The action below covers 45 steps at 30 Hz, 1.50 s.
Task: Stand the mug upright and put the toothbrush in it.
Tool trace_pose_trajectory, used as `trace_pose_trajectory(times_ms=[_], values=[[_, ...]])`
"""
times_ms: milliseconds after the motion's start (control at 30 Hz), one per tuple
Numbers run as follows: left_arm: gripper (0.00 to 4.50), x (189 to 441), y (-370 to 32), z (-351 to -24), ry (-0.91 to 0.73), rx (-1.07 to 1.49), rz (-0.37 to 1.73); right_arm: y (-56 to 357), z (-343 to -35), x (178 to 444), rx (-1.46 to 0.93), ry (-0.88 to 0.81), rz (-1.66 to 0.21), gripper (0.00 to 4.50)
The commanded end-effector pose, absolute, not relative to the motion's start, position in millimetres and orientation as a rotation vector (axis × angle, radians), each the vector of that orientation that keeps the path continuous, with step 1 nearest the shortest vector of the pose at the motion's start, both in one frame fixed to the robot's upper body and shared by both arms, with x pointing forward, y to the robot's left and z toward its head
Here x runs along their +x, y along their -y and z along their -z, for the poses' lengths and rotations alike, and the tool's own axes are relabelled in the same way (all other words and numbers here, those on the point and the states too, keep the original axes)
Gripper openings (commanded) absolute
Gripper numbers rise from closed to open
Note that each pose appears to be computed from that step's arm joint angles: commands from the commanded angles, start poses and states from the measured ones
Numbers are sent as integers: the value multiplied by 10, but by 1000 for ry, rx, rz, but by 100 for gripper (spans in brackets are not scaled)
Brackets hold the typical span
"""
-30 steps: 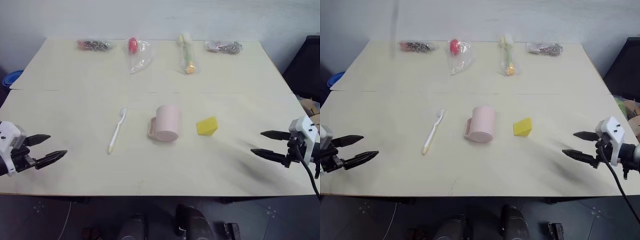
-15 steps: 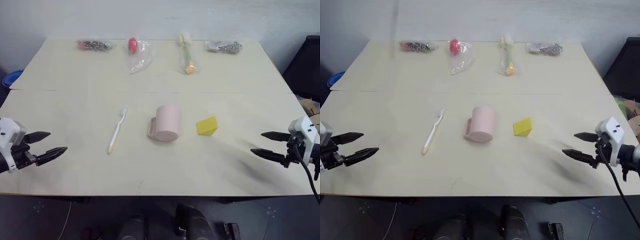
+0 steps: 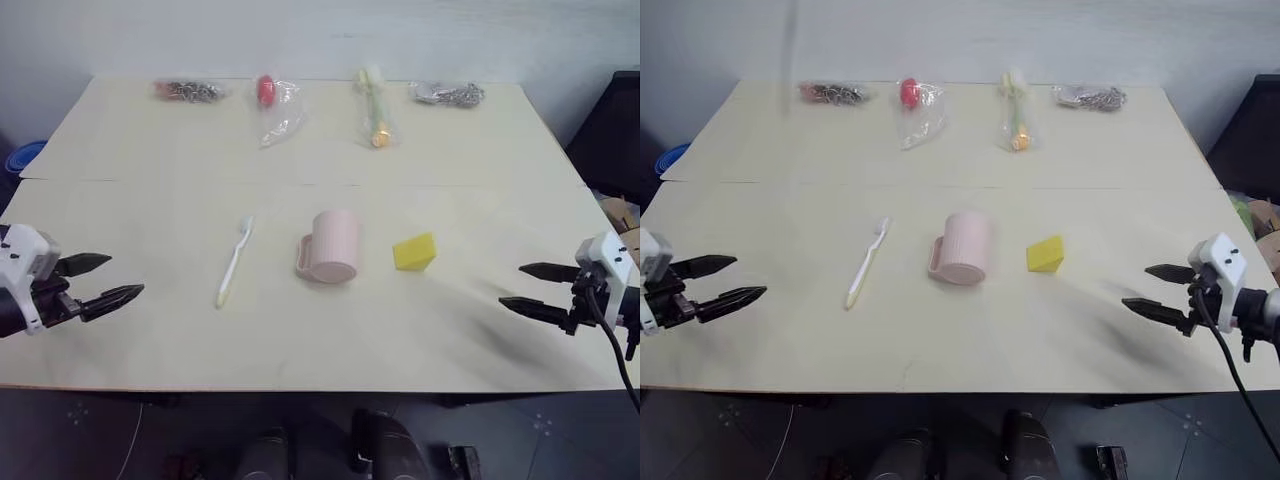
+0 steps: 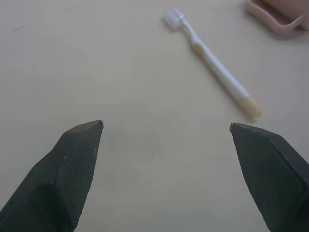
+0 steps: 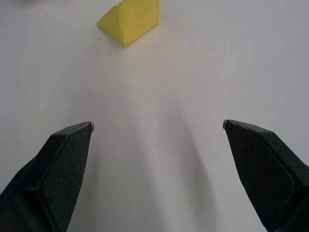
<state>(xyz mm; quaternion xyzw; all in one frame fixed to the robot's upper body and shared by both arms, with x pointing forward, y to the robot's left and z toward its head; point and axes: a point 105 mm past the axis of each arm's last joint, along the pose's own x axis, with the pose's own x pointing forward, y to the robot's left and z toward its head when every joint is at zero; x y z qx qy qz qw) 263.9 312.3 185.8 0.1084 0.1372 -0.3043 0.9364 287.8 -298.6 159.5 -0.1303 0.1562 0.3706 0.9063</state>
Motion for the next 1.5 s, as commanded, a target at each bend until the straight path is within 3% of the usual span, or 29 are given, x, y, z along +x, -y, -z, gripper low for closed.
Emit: trace_pose_trajectory(times_ms=[33, 233, 400, 700, 733, 767, 933, 1100, 1233, 1333, 1500], values=[[448, 2643, -2596, -2145, -202, 214, 869, 2736, -1748, 3023, -282, -246, -846, 450], [448, 2637, -1841, -2403, -144, 262, 1209, 2213, -1777, 3375, -177, -229, -914, 450], [448, 2603, -1412, -2545, -62, 294, 1349, 1999, -1688, 3489, 47, -244, -799, 450], [448, 2632, -1263, -2565, -17, 277, 1372, 1827, -1551, 3529, 208, -245, -628, 450], [450, 2641, -1261, -2567, -15, 276, 1371, 1813, -1530, 3527, 207, -251, -624, 410], [450, 2651, -1260, -2570, -13, 277, 1371, 1794, -1505, 3518, 200, -260, -623, 399], [450, 2693, -1248, -2599, 8, 285, 1371, 1725, -1474, 3511, 182, -260, -621, 207], [450, 2689, -1213, -2602, 21, 284, 1387, 1834, -1577, 3542, 171, -220, -570, 50], [450, 2659, -1098, -2619, 46, 253, 1431, 2241, -1782, 3534, 154, -149, -434, 50], [450, 2628, -960, -2620, 67, 228, 1486, 2838, -1880, 3457, 122, -113, -236, 50], [450, 2649, -733, -2650, 122, 208, 1546, 3714, -1719, 3144, 116, -179, 97, 50]])
